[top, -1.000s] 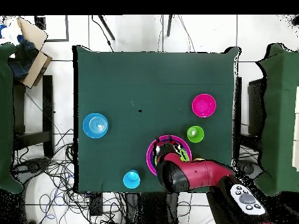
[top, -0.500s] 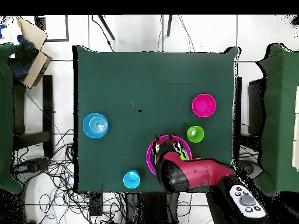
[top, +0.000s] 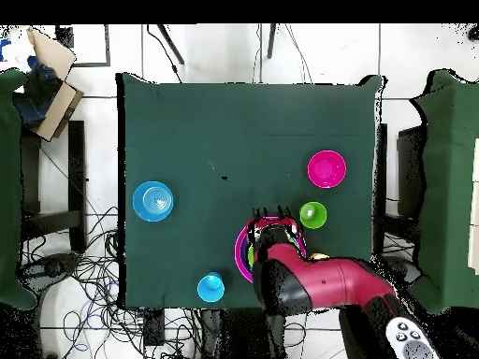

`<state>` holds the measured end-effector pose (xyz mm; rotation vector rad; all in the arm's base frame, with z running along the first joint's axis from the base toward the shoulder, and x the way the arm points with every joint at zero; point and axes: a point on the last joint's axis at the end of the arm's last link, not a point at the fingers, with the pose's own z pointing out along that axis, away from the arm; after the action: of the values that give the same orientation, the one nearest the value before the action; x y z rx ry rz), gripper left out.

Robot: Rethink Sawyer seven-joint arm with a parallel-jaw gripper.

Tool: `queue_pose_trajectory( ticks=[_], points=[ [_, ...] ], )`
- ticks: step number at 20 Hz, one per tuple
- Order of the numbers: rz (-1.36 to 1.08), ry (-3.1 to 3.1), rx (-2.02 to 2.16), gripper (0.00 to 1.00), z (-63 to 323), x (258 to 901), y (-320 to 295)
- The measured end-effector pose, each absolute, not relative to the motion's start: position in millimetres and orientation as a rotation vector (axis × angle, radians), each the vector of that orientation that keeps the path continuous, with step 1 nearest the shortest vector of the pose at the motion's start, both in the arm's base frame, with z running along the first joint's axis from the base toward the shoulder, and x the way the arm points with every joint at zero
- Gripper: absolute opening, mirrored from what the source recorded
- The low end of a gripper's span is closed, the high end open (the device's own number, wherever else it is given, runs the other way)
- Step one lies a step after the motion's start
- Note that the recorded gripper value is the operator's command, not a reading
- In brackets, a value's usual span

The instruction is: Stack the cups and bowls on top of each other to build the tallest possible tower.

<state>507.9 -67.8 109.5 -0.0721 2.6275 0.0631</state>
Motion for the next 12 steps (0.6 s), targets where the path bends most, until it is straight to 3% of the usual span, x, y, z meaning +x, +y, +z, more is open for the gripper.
queue_pose_trajectory(
  ticks=[12],
  points=[
    [0.042, 2.614, -0.140, 1.00, 130, 513, -50]
  ],
)
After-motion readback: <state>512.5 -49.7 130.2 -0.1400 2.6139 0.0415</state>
